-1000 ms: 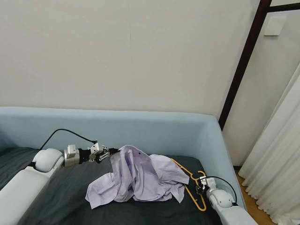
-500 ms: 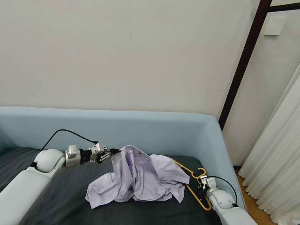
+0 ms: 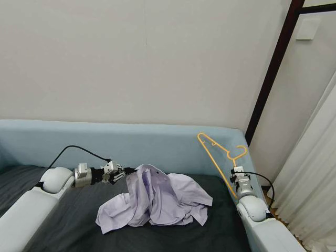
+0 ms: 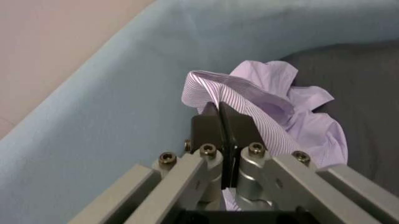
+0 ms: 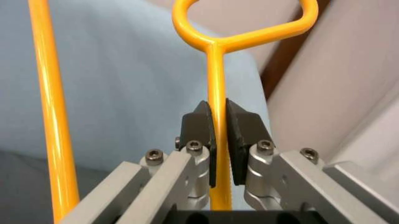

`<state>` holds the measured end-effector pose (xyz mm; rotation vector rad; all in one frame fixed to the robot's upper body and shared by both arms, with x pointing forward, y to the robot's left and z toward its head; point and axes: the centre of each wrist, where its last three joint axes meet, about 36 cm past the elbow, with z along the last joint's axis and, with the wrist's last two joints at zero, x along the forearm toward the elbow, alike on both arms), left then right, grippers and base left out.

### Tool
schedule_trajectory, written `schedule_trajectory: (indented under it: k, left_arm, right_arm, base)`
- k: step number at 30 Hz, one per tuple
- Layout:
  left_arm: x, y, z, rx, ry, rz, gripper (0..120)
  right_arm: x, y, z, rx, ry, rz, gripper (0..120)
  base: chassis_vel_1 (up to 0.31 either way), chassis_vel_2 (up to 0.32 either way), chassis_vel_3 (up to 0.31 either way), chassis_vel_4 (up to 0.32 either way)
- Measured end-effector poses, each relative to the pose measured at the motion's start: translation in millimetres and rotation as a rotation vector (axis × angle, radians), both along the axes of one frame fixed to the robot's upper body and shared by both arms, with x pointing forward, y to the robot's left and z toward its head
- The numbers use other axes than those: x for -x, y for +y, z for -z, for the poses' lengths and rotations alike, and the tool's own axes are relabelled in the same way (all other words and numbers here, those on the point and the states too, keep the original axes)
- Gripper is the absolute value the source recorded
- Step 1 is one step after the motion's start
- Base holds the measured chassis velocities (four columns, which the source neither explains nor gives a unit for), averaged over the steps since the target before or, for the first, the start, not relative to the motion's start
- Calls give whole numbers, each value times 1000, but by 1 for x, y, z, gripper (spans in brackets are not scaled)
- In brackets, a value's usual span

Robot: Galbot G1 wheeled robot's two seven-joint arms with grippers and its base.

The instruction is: Pick up the clothes from the sofa and hang them on the clothes hanger.

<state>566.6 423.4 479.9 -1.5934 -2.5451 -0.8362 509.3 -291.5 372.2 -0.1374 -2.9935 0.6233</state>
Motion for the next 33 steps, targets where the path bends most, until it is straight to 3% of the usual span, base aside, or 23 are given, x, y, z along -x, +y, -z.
schedule_trajectory:
  k: [4,10,12,14,19,29,33]
  left_arm:
    - [-1,5,-3,2,-1,-7,0]
    - [-2,5,-5,6,-2,-4,0]
    - [-2,5,-5,6,-1,-1,0]
    - [-2,4,-5,5,2,3,0]
    - [-2,3,-5,4,5,9,0]
    - [-2,4,-10,-6,4,15,0]
    - [-1,5,-16,-1,-2,22,0]
  right_arm:
    - [52,16,7,133,-96,-162,5]
    - [82,30,26,240,-149,-247,5]
    - [104,38,48,425,-211,-297,5]
    - [119,44,60,515,-240,-308,5]
    - [140,50,72,614,-313,-347,5]
    - [167,60,67,624,-378,-381,5]
    - [166,62,74,713,-368,-406,5]
  base:
    - [0,0,0,0]
    - [0,0,0,0]
    - [0,0,0,0]
    - [0,0,0,0]
    - [0,0,0,0]
    - [0,0,0,0]
    - [0,0,0,0]
